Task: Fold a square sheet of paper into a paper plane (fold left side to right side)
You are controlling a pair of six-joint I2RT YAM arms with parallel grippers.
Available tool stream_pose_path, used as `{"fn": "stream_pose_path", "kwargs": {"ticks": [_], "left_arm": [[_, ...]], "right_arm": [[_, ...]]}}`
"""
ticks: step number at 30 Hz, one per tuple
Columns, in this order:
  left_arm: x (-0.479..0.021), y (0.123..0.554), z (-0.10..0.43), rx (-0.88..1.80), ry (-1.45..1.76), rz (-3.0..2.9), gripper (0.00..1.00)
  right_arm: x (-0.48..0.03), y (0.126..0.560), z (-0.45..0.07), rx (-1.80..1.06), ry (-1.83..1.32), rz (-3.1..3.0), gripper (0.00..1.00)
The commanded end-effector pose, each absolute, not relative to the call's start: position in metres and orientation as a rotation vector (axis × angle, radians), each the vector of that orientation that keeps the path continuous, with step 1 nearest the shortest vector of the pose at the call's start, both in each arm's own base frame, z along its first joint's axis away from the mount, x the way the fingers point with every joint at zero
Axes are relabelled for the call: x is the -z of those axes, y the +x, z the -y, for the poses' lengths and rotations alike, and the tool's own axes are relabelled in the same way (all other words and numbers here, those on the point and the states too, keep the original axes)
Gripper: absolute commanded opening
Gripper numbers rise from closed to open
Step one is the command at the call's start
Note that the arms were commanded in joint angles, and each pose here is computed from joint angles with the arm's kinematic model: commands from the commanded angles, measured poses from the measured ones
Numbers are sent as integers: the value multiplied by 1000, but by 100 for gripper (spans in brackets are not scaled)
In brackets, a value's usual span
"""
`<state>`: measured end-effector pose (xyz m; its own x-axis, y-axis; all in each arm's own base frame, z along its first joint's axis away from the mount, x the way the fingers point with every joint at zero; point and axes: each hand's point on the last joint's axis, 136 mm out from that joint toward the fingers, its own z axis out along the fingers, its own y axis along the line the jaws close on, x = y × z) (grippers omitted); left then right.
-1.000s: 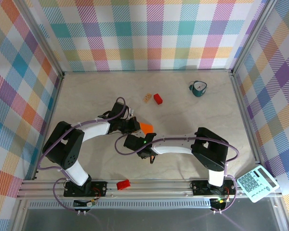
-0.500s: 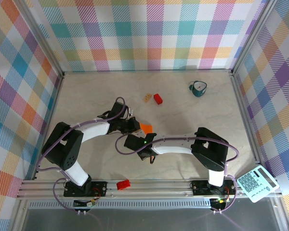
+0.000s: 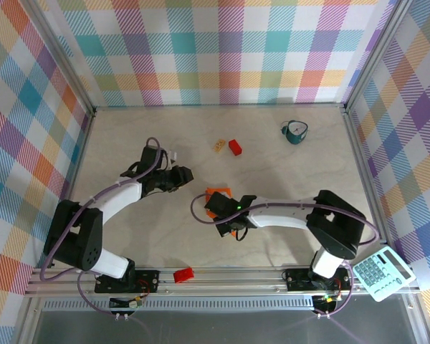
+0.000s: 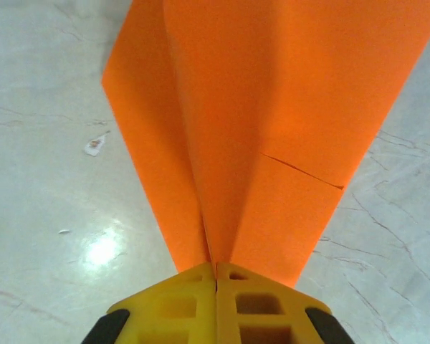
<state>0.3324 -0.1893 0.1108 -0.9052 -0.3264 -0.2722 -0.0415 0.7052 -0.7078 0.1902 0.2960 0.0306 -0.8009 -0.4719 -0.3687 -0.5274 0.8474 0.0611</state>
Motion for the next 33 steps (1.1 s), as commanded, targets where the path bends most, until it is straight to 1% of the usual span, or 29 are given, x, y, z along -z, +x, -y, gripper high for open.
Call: {"fn": "stream_pose_path", "kwargs": {"ticks": [1, 7, 16, 22, 33], "left_arm": [[-111, 317, 188, 1066, -226, -2566, 33], [-102, 304, 194, 1148, -210, -2562, 35], [-91, 284, 214, 1191, -147, -2600, 35], [-82, 273, 236, 1208, -109, -2626, 37], [-62, 265, 272, 1200, -37, -2688, 38]], "right_arm": [[-42, 184, -315, -549, -760, -2666, 0], [-47, 178, -314, -926, -689, -2657, 0], [-46, 180, -307, -1277, -587, -2615, 0], [-46, 180, -309, -1340, -592, -2609, 0], [-36, 183, -311, -1362, -593, -2625, 0]]}}
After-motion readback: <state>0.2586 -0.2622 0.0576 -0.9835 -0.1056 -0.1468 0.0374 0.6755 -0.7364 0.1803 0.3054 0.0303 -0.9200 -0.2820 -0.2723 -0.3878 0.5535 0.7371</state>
